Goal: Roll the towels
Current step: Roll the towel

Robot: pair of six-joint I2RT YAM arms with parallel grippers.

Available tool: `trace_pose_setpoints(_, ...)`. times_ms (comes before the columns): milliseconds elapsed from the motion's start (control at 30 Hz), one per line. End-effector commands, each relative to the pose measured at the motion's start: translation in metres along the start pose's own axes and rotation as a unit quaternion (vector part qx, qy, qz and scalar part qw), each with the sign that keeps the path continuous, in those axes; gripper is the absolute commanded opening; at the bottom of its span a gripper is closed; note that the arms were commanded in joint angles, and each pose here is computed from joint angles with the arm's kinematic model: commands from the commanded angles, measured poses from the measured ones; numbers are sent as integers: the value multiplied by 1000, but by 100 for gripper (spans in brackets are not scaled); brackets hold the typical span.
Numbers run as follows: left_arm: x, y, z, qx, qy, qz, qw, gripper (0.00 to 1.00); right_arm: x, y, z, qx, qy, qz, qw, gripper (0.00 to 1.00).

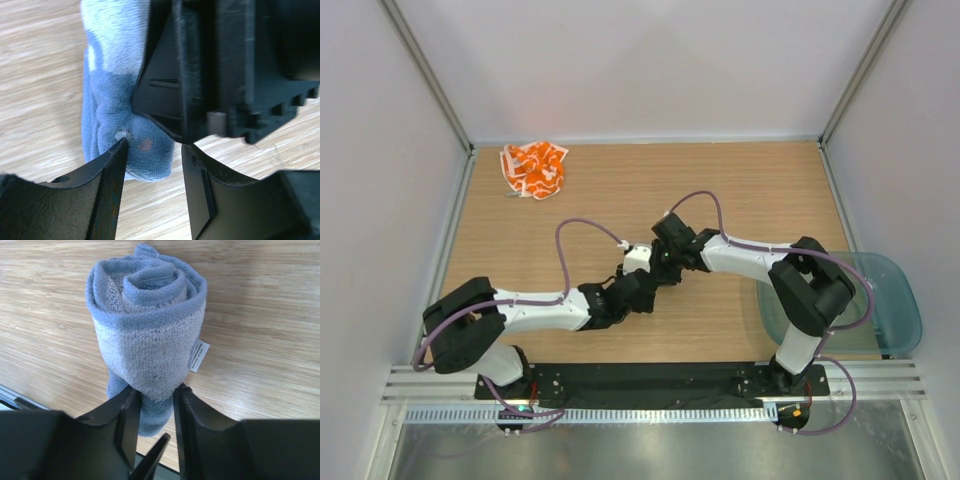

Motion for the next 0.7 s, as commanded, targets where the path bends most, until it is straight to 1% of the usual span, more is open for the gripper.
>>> trace_pose_setpoints(0, 31, -4, 32, 44, -8, -53, 998, 49, -8, 0, 4, 13, -15, 30, 999, 38)
trace_pose_setpoints(33, 31, -5, 31, 41, -15, -51, 998, 49, -7, 0, 3, 13, -17, 31, 999, 44)
trace_pose_setpoints(133, 36, -7, 37, 49, -21, -55, 997, 49, -5, 1, 0, 12, -19, 33, 999, 53)
trace_pose_setpoints(200, 36, -6, 40, 57, -21, -56, 997, 48, -1, 0, -2, 10, -21, 30, 999, 55)
trace_pose_setpoints(233, 36, -5, 41, 59, -20, -56, 996, 48, 0, 0, -4, 8, -22, 31, 999, 58)
trace_pose_setpoints(400, 35, -3, 42, 64, -20, -59, 996, 47, 14, -10, -18, -8, -26, 19, 999, 66)
trace_pose_setpoints(433, 36, -2, 42, 67, -20, -61, 996, 47, 16, -12, -19, -8, -31, 15, 999, 69)
trace_pose_setpoints(533, 37, -1, 43, 70, -21, -61, 995, 46, 27, -22, -26, -18, -40, -5, 999, 75)
trace_pose_setpoints(667, 42, 0, 44, 75, -32, -65, 995, 45, 33, -32, -28, -28, -48, -32, 998, 77)
Point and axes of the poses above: each gripper's point midway between its finger pads, its own y axis out along the fingers, its own x axis along the line the jaws close on, z = x × y, the point moved 3 cm from there along -y, back along the fingers, and after that the axes turned 7 degrees about y, right-handed, at the moved point
